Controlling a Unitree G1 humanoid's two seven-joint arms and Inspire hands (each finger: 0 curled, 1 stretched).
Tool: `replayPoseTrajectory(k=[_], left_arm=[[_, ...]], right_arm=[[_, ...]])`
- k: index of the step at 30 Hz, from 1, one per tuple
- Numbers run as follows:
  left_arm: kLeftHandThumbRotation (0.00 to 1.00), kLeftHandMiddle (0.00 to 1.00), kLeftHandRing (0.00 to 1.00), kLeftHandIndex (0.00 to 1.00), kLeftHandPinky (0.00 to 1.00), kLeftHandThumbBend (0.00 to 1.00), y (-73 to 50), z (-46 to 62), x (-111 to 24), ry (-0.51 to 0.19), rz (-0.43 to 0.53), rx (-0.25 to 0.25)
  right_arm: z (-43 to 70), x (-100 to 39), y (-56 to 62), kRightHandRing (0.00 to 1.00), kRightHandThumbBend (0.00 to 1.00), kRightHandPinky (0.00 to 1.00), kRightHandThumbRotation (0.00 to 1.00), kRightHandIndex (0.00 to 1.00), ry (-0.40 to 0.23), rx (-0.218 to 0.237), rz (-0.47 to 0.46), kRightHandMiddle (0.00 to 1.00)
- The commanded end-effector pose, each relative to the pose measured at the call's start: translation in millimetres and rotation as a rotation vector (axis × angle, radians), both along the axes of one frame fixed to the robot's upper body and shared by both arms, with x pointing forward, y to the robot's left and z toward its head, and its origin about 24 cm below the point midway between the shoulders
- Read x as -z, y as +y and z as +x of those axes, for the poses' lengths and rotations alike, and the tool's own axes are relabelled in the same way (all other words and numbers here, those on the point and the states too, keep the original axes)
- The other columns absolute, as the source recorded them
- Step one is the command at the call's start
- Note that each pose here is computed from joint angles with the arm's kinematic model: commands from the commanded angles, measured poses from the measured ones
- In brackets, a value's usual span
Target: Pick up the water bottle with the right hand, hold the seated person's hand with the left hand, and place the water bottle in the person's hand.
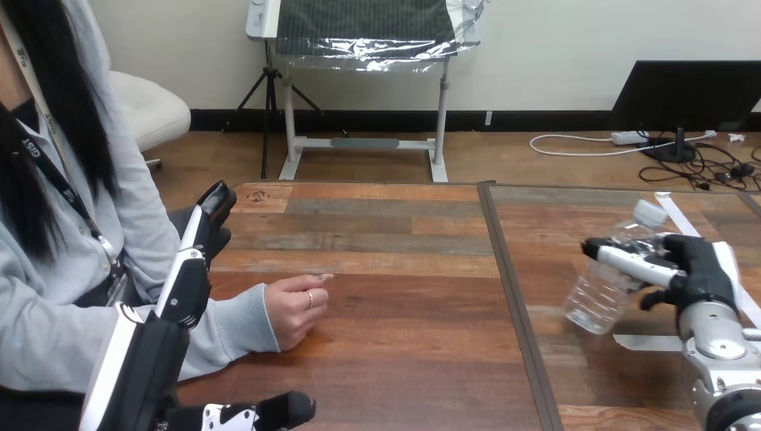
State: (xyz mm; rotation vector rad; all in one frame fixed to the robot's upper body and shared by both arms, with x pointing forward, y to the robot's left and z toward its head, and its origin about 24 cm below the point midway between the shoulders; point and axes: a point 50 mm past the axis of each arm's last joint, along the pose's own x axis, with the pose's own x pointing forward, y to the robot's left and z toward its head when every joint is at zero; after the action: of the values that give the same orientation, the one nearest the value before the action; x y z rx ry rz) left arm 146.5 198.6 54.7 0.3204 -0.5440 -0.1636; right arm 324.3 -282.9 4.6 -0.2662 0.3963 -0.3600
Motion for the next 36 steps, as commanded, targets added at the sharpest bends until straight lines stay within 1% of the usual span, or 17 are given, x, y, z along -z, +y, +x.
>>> replayPoseTrajectory(k=[1, 7, 9, 15, 18, 19, 24, 30, 31, 36], left_arm=[[0.62, 1.00, 1.00, 1.00, 0.96, 1.00, -1.0, 11.0, -15.0, -0.100, 0.025, -0.018], [0.64, 1.00, 1.00, 1.00, 0.91, 1.00, 0.3, 11.9, -16.6, -0.092, 0.102, -0.055], [0.62, 1.00, 1.00, 1.00, 0.90, 1.00, 0.5, 11.8, -16.9, -0.084, 0.118, -0.065], [0.58, 1.00, 0.97, 1.00, 0.87, 1.00, 1.4, 11.9, -19.4, -0.068, 0.203, -0.124], [0.58, 1.00, 0.96, 1.00, 0.86, 1.00, 2.3, 12.0, -20.3, -0.061, 0.247, -0.148], [0.57, 1.00, 0.96, 1.00, 0.86, 1.00, 3.1, 12.0, -20.7, -0.059, 0.268, -0.154], [0.55, 1.00, 0.96, 1.00, 0.88, 1.00, 5.0, 13.1, -22.3, -0.051, 0.329, -0.175], [0.53, 1.00, 0.97, 1.00, 0.90, 1.00, 8.8, 15.4, -25.3, -0.040, 0.445, -0.205], [0.52, 1.00, 0.97, 1.00, 0.90, 1.00, 10.1, 15.8, -26.2, -0.041, 0.475, -0.208], [0.51, 1.00, 0.96, 1.00, 0.89, 1.00, 13.4, 18.9, -28.4, -0.039, 0.557, -0.217]], right_arm=[[23.2, -33.5, 9.0, 0.18, 0.55, 0.12, 0.00, 0.31, -0.177, -0.041, 0.031, 0.30], [24.6, -37.5, 10.7, 0.16, 0.54, 0.09, 0.00, 0.29, -0.213, -0.078, 0.035, 0.26], [25.0, -38.7, 11.1, 0.14, 0.55, 0.08, 0.00, 0.26, -0.225, -0.088, 0.045, 0.23], [26.6, -44.8, 13.1, 0.11, 0.55, 0.06, 0.00, 0.22, -0.280, -0.133, 0.063, 0.20], [27.6, -47.9, 14.4, 0.10, 0.54, 0.05, 0.00, 0.21, -0.303, -0.160, 0.072, 0.18], [28.1, -49.5, 15.3, 0.10, 0.54, 0.05, 0.00, 0.20, -0.314, -0.175, 0.075, 0.18], [29.8, -54.6, 17.9, 0.09, 0.52, 0.04, 0.00, 0.19, -0.346, -0.221, 0.088, 0.16], [32.1, -61.5, 22.1, 0.08, 0.51, 0.04, 0.00, 0.18, -0.377, -0.271, 0.069, 0.15], [32.8, -63.0, 23.2, 0.08, 0.51, 0.04, 0.00, 0.18, -0.383, -0.283, 0.071, 0.15], [35.3, -67.8, 26.6, 0.07, 0.49, 0.03, 0.00, 0.17, -0.397, -0.310, 0.070, 0.14]])
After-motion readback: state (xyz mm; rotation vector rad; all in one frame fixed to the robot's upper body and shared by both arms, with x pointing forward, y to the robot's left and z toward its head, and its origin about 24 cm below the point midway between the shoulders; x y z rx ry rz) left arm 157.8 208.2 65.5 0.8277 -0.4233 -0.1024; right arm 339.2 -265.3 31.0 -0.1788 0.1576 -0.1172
